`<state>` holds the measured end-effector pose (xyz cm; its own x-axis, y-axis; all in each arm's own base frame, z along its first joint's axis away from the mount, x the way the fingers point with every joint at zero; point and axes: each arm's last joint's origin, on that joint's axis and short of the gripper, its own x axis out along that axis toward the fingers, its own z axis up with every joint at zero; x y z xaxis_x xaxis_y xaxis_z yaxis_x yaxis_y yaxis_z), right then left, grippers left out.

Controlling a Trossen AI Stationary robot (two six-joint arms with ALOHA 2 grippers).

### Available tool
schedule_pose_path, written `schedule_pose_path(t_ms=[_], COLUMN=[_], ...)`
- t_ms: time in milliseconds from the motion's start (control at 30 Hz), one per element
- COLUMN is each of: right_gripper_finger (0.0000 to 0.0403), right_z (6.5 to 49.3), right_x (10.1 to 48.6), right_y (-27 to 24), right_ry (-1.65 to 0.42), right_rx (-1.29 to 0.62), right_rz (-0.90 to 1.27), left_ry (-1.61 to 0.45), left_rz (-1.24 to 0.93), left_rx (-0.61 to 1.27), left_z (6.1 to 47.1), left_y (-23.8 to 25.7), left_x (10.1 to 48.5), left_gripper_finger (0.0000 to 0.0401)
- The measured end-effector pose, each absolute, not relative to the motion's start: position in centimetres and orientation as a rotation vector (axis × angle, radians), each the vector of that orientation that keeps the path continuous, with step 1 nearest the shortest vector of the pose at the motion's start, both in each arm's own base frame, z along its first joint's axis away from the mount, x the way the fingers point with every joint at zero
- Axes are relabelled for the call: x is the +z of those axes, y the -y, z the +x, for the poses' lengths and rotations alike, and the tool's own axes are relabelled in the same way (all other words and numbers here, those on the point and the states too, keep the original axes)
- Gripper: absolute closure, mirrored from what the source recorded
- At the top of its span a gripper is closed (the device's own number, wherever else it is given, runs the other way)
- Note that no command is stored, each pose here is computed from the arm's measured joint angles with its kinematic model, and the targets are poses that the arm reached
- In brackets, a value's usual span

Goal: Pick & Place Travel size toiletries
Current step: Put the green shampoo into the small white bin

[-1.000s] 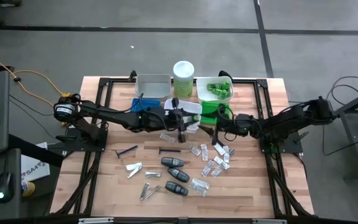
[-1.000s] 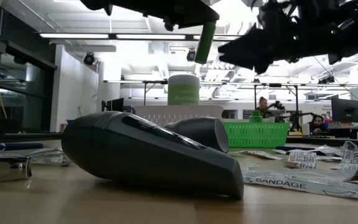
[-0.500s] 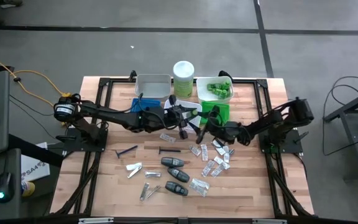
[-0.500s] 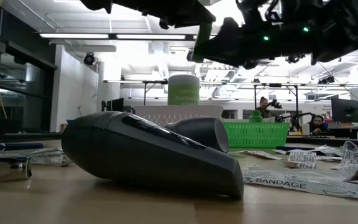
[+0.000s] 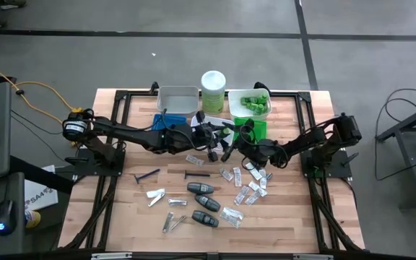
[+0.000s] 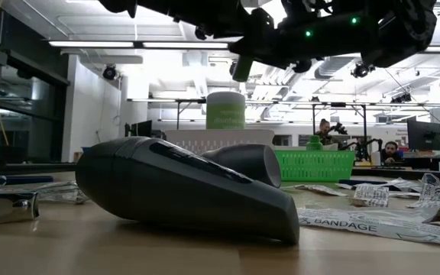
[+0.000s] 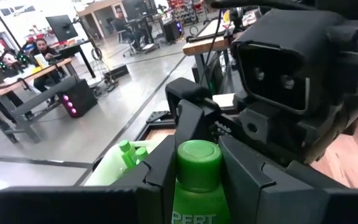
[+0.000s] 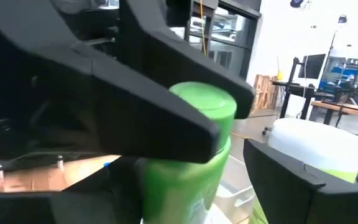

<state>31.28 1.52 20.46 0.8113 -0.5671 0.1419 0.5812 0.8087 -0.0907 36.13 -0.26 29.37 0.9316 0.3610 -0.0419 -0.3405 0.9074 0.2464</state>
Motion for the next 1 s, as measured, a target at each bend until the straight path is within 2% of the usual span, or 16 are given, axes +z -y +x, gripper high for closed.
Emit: schedule_pose_path(t_ms=[100, 333, 467, 767, 1000], right_gripper_finger=[0.0194, 0.0299, 0.0302, 0.0315, 0.0315], right_z=[31.3, 31.3, 31.3, 31.0, 29.9], right_x=[20.4, 20.2, 20.1, 20.0, 19.3], right_y=[-1.5, -1.5, -1.4, -0.9, 2.0], right_ry=[0.104, 0.082, 0.068, 0.023, -0.101], right_rx=[-0.620, -0.636, -0.657, -0.796, -1.050], right_rz=[-0.134, -0.139, -0.146, -0.165, -0.278], left_ry=[-0.090, -0.092, -0.099, -0.109, -0.233], left_rz=[0.239, 0.236, 0.238, 0.270, 0.271], left_rx=[0.362, 0.373, 0.368, 0.373, 0.513], left_z=[36.1, 36.1, 36.1, 36.1, 34.6], left_y=[0.3, 0.2, 0.2, 0.3, 0.0], left_x=[29.3, 29.3, 29.2, 29.2, 29.6], left_gripper_finger=[0.0308, 0.0307, 0.0287, 0.0212, 0.0198])
